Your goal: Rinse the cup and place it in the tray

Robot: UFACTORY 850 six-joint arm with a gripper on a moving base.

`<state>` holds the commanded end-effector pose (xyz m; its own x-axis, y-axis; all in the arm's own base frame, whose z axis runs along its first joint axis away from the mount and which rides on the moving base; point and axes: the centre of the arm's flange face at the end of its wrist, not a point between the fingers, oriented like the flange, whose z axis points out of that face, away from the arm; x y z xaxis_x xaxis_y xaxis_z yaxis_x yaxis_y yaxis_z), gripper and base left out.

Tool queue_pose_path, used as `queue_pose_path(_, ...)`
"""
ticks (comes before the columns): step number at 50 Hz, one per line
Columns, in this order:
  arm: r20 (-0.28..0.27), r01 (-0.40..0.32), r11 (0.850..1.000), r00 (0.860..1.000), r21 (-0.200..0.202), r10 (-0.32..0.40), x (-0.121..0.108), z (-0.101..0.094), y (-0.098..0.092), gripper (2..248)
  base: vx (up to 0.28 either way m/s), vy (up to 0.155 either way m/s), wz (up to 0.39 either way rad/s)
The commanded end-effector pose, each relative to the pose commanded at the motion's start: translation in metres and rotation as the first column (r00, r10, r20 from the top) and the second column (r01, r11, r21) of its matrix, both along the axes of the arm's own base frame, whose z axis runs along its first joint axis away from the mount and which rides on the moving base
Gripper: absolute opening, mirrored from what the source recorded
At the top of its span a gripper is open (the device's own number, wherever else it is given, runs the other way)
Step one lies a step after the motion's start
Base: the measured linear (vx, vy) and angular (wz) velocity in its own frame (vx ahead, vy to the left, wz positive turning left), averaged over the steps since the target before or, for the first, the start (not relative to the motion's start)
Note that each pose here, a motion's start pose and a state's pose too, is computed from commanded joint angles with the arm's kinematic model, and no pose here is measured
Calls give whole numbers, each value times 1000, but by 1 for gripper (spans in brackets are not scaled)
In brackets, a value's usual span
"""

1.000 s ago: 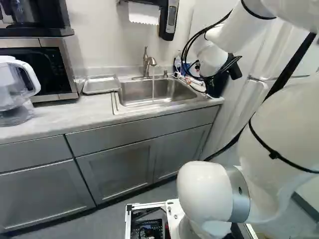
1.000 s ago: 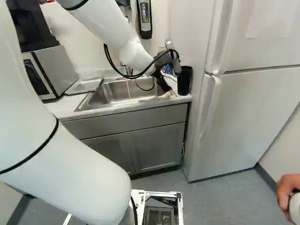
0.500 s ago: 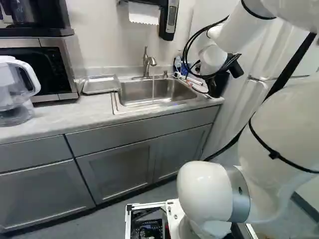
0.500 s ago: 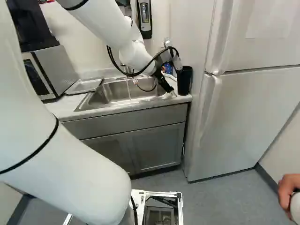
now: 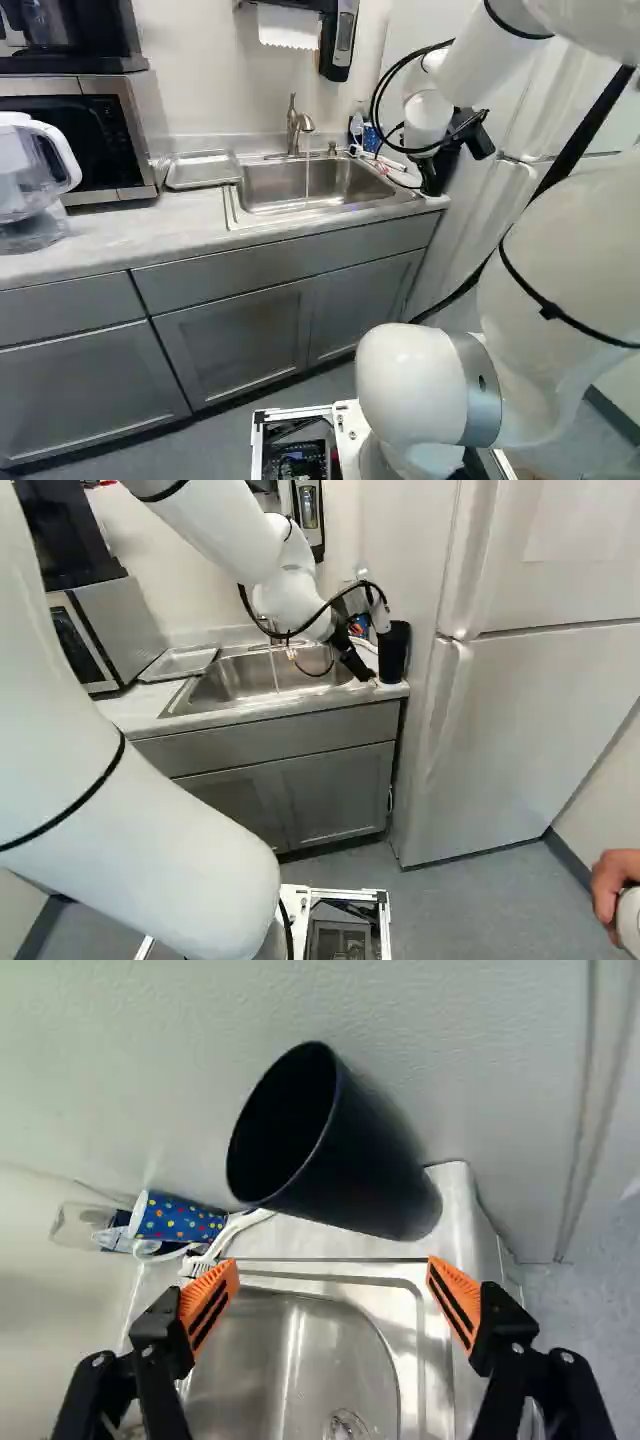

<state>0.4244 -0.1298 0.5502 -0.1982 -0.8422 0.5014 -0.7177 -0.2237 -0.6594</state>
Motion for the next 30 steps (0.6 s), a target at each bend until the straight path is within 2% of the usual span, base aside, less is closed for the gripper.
queue_pose_path(6,8,57,998,998,23,-58,-2,-1,-2,247,0,0,0)
queue_pose_path(12,7,61,998,998,26,-61,-2,-1,-2,247,0,0,0)
queue_pose_path(18,-11,39,999,999,0,-39,-1,-1,-2,247,0,0,0)
queue_pose_path(30,-71,-30,997,997,-76,25,-1,-1,-2,247,0,0,0)
